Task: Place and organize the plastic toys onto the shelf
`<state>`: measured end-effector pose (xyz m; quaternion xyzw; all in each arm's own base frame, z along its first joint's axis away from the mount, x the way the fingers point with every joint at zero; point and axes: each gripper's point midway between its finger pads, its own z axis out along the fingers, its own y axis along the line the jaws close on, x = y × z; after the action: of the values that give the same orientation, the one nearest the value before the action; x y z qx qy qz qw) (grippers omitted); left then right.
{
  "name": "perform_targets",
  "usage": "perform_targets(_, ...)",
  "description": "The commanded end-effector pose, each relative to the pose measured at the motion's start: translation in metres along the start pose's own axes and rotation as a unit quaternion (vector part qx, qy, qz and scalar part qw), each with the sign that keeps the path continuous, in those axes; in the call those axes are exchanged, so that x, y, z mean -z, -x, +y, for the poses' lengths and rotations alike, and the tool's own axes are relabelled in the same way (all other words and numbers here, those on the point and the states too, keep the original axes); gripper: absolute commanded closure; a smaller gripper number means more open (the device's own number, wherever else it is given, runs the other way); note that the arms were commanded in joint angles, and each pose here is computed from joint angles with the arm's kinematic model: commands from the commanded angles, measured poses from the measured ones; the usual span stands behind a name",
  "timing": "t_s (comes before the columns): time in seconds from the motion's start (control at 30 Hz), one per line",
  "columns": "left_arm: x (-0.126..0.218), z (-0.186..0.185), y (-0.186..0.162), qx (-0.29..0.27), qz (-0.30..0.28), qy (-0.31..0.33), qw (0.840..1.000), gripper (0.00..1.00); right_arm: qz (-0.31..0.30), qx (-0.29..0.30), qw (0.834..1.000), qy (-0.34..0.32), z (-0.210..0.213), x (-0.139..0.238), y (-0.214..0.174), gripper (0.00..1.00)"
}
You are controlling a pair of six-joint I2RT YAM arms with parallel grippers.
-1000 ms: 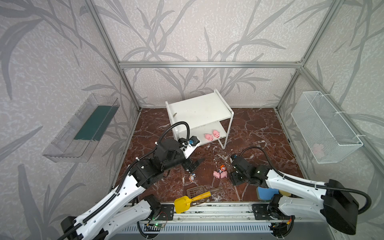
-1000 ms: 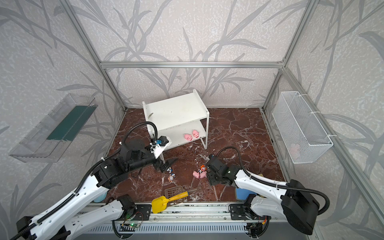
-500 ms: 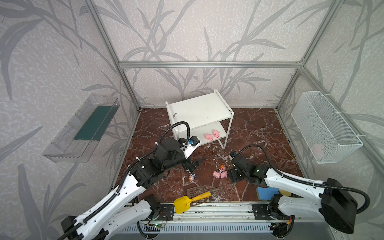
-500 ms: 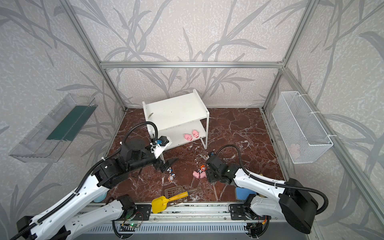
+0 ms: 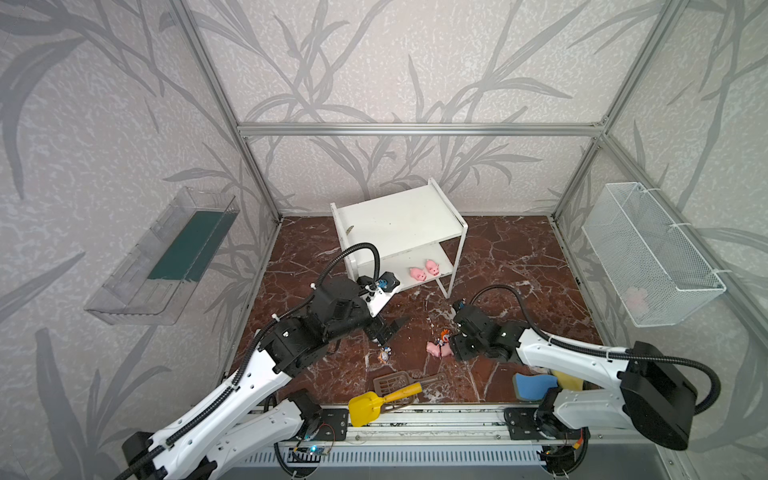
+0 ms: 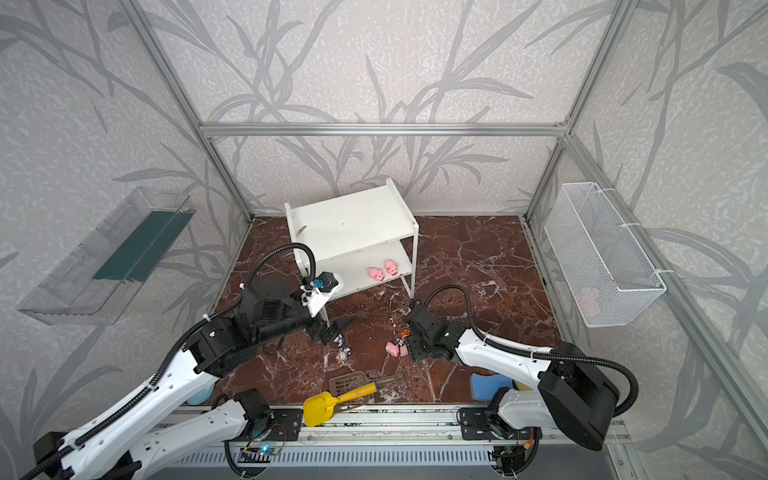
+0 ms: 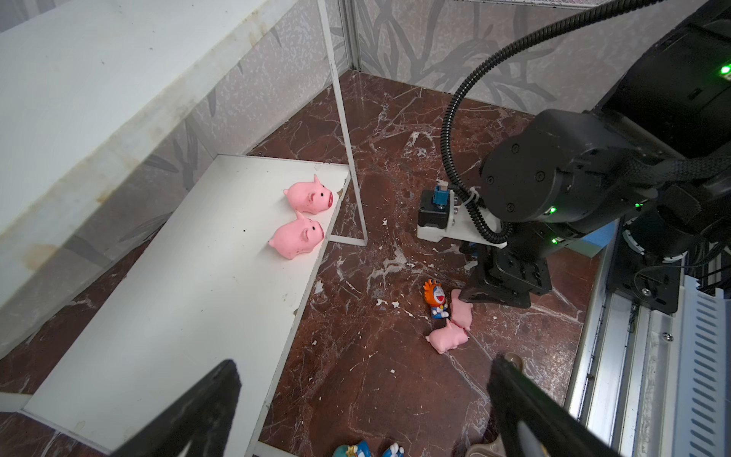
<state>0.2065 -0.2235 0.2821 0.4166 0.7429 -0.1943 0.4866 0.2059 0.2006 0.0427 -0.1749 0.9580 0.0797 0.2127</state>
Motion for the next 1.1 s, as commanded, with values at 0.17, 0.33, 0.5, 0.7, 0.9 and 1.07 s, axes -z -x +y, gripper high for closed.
perform_targets(0.17,-0.001,-0.002,0.001,-0.011,-0.001,-0.006,1.000,0.01,0.071,0.028,0.994,-0.080,-0.015,0.004,-0.031,0.28)
perform_targets(0.33,-0.001,-0.002,0.001,-0.011,-0.001,-0.007,1.000,0.01,0.073,0.024,0.993,-0.090,-0.018,0.015,-0.046,0.28)
perform_targets(0.5,-0.002,-0.002,0.001,-0.010,0.000,-0.009,1.000,0.01,0.061,0.021,0.993,-0.097,-0.025,0.035,-0.049,0.28)
perform_targets(0.7,0.000,-0.001,0.000,-0.011,0.000,-0.005,1.000,0.01,-0.023,0.009,0.998,-0.055,-0.013,0.045,-0.018,0.26)
perform_targets(0.9,0.001,-0.001,0.002,-0.011,-0.004,-0.005,1.000,0.01,-0.032,0.013,0.999,-0.031,0.004,0.035,0.005,0.26)
perform_targets(1.07,0.002,-0.002,0.002,-0.011,-0.006,-0.006,1.000,0.01,-0.025,0.021,0.999,-0.025,0.013,0.022,0.016,0.26)
